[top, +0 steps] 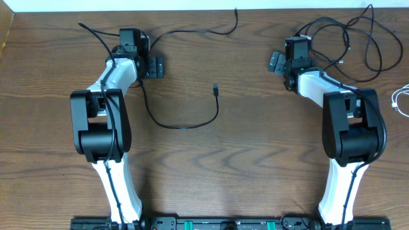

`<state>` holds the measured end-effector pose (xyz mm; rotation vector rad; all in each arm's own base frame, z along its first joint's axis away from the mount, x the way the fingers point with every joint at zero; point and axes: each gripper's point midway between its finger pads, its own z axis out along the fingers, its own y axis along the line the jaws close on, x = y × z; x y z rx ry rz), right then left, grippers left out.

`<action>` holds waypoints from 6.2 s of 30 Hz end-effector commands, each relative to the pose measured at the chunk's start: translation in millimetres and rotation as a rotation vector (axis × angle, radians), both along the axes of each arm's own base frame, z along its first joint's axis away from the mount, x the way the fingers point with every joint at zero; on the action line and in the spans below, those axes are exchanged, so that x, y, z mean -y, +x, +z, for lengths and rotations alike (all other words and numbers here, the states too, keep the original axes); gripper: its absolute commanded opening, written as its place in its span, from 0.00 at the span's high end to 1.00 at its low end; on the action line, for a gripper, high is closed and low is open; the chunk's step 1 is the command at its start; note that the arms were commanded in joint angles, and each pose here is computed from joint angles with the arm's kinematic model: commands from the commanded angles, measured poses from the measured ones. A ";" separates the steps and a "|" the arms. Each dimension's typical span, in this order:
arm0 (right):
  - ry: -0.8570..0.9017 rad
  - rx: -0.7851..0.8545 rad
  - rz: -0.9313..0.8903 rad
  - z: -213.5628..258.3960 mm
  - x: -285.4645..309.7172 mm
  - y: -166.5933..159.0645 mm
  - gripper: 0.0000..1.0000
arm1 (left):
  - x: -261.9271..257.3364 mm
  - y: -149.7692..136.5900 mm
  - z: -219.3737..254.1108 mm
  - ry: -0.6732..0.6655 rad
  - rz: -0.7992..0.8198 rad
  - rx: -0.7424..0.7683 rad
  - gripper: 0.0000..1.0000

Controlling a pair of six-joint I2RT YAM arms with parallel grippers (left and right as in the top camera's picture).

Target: Untangle cables

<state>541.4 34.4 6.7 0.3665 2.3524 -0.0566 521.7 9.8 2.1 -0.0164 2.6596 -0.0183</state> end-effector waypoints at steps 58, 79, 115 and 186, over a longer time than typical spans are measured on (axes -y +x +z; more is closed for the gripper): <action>0.265 -0.236 -0.221 -54.3 189.3 -72.5 0.13 | 2.1 -28.3 -42.9 -0.018 -0.006 -0.130 0.08; 0.311 -0.259 0.195 -49.7 16.5 -46.1 0.01 | 2.1 -28.3 -42.9 -0.018 -0.006 -0.130 0.09; -0.085 0.154 -0.040 -76.0 32.6 32.2 0.01 | 2.1 -28.3 -42.9 -0.018 -0.006 -0.130 0.08; 0.136 -0.324 -0.363 52.6 200.9 -133.2 0.01 | 2.1 -28.3 -42.9 -0.018 -0.006 -0.130 0.08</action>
